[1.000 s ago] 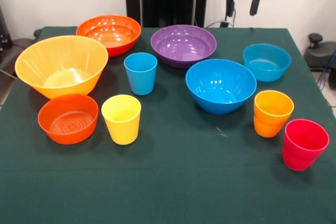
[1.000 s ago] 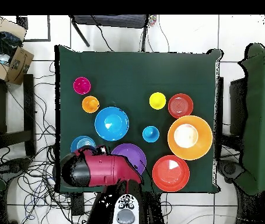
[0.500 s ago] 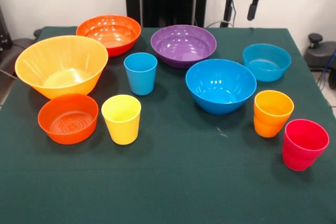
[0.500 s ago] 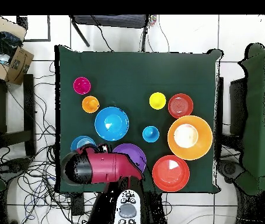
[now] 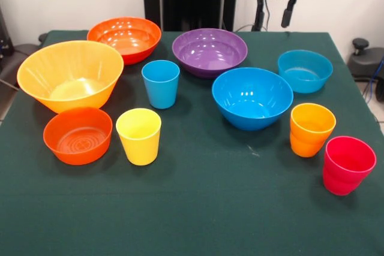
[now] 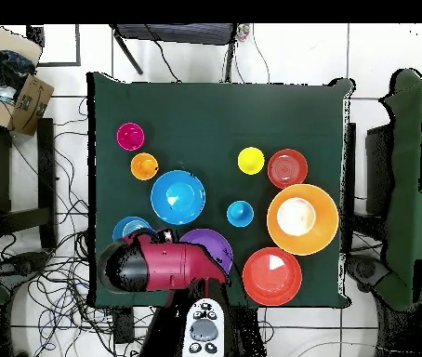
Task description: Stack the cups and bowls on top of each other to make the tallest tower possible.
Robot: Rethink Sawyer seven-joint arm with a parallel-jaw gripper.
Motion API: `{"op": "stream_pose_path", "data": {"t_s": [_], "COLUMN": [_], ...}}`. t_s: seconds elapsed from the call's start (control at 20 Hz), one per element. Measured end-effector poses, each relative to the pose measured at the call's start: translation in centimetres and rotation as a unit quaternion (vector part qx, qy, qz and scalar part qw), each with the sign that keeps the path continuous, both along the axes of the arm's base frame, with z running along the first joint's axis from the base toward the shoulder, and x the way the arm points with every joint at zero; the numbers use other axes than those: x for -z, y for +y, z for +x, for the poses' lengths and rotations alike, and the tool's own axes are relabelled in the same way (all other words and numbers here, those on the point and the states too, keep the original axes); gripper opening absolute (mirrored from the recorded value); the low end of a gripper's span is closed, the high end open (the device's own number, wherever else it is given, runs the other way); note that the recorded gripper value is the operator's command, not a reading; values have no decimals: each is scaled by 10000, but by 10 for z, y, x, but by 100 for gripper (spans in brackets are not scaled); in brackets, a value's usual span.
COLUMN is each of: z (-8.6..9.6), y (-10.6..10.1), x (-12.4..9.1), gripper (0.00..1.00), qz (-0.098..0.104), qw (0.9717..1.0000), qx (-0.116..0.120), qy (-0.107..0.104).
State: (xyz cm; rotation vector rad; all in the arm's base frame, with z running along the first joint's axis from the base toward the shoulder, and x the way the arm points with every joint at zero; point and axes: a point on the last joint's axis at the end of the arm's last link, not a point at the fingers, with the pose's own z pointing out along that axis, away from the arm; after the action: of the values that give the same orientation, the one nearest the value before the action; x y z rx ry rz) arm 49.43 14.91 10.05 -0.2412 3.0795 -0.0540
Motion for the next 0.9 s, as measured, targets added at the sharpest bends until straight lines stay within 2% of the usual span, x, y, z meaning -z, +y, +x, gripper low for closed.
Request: {"op": "stream_pose_path", "data": {"t_s": [0.9], "z": [-2], "y": [-3], "x": [7], "gripper": [100], "qz": [-1], "qw": [10000], "qx": [29], "qy": [72]}}
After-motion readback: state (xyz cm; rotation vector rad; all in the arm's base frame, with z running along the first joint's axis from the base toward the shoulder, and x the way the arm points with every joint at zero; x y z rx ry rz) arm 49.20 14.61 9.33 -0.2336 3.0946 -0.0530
